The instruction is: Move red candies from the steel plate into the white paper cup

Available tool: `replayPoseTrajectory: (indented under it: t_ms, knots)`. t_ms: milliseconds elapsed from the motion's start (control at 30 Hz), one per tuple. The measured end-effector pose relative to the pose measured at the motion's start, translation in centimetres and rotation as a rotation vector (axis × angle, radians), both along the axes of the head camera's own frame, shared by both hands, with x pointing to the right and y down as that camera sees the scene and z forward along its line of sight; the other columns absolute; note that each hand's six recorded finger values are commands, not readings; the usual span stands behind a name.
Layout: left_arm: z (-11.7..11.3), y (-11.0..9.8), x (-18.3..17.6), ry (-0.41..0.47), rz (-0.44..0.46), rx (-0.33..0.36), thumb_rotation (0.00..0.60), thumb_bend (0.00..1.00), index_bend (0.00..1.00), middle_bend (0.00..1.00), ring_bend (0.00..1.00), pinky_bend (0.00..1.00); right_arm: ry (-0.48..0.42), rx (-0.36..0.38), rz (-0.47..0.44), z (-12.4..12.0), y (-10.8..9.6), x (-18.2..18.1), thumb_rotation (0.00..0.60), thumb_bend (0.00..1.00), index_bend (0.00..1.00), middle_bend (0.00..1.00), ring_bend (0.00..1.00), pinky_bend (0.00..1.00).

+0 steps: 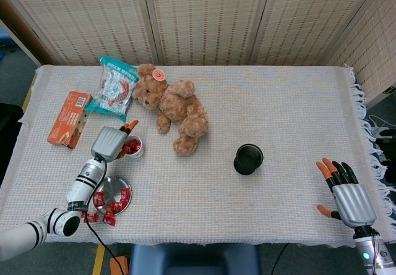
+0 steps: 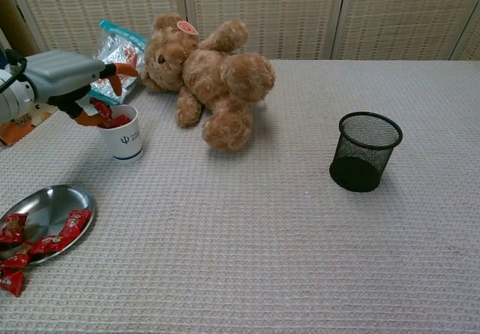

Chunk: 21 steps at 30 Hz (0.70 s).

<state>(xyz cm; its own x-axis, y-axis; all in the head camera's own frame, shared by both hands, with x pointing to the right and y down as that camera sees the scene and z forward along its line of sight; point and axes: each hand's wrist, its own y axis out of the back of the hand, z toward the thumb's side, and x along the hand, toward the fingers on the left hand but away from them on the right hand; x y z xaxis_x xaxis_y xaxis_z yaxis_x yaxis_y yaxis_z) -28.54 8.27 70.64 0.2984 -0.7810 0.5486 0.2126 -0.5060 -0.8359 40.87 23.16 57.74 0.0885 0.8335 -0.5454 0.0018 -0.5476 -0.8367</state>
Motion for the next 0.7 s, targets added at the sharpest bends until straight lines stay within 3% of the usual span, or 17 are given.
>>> replayPoseTrajectory:
  t_ms: [333,533,700]
  knots:
    - [-0.1,-0.4,-0.3,-0.031,0.003,-0.010,0.600,0.41,0.00,0.15,0.79,1.00,0.002,0.000,0.001,0.1,0.0,0.0,0.600,0.01,0.00,0.00,0.00,0.00]
    - [-0.6,-0.6,-0.4,-0.022,-0.008,0.017,0.600,0.40,0.00,0.15,0.79,1.00,0.002,-0.002,0.001,0.1,0.0,0.0,0.600,0.01,0.00,0.00,0.00,0.00]
    - [-2.4,0.2,-0.6,0.027,-0.009,0.062,0.600,0.40,0.00,0.16,0.79,1.00,-0.004,-0.002,-0.006,0.0,0.0,-0.1,0.600,0.01,0.00,0.00,0.00,0.00]
